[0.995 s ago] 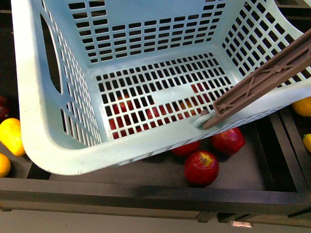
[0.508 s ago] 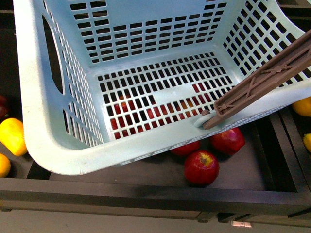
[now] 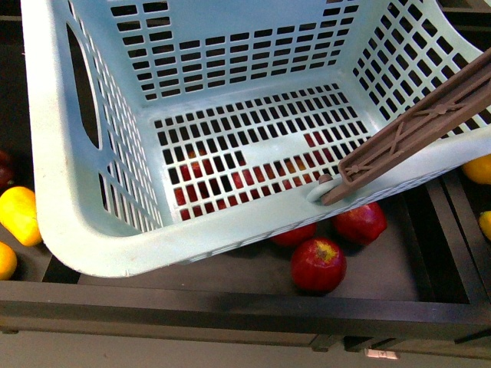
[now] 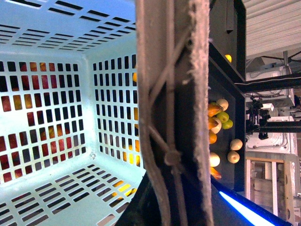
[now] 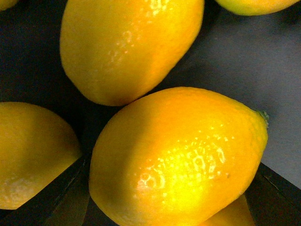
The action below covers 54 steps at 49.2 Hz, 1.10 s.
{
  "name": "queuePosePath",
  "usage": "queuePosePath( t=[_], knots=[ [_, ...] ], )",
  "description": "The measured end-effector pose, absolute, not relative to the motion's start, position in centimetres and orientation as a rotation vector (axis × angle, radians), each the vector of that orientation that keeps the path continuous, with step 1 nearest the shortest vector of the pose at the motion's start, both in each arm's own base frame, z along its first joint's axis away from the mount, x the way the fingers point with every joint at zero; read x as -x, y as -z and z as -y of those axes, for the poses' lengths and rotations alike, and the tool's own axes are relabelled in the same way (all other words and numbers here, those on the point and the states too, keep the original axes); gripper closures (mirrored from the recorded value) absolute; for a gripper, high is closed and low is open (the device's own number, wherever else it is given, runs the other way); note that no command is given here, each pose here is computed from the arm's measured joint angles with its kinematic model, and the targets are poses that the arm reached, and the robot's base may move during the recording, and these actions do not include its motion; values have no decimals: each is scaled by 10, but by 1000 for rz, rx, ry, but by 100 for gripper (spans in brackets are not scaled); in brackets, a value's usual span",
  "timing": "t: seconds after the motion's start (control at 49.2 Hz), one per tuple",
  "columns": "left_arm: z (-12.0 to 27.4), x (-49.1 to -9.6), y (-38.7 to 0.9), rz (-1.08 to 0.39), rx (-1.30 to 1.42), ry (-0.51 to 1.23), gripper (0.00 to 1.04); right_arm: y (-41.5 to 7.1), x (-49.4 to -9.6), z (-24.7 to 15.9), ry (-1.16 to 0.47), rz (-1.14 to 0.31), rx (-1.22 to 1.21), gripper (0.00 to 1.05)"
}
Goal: Pick lemon and mango into basket
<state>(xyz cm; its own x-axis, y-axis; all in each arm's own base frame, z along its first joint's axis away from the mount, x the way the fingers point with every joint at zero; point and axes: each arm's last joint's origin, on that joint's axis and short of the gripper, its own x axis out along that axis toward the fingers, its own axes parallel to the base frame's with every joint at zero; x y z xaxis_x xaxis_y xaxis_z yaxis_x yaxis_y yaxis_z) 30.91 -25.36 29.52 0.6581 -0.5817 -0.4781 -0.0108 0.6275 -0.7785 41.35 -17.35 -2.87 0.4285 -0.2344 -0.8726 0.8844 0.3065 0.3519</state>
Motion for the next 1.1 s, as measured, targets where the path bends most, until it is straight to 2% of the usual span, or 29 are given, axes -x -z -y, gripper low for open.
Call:
queuePosePath(
  t=[0.284, 0.569, 0.833, 0.975, 1.097],
  knots=[
    [254, -309, -295, -799, 841, 370, 99, -10, -385, 179, 775, -742, -929, 25],
    [254, -309, -295, -800, 841, 371, 99, -107, -350, 162, 558, -581, -763, 25],
    [254, -309, -295, -798, 840, 370, 99, -195, -309, 117, 366, -417, -580, 25],
    [254, -309, -295, -799, 841, 370, 99, -242, -301, 62, 187, -317, -498, 25],
    [254, -309, -295, -798, 841, 370, 99, -251, -303, 12, 60, -317, -461, 25]
  ],
)
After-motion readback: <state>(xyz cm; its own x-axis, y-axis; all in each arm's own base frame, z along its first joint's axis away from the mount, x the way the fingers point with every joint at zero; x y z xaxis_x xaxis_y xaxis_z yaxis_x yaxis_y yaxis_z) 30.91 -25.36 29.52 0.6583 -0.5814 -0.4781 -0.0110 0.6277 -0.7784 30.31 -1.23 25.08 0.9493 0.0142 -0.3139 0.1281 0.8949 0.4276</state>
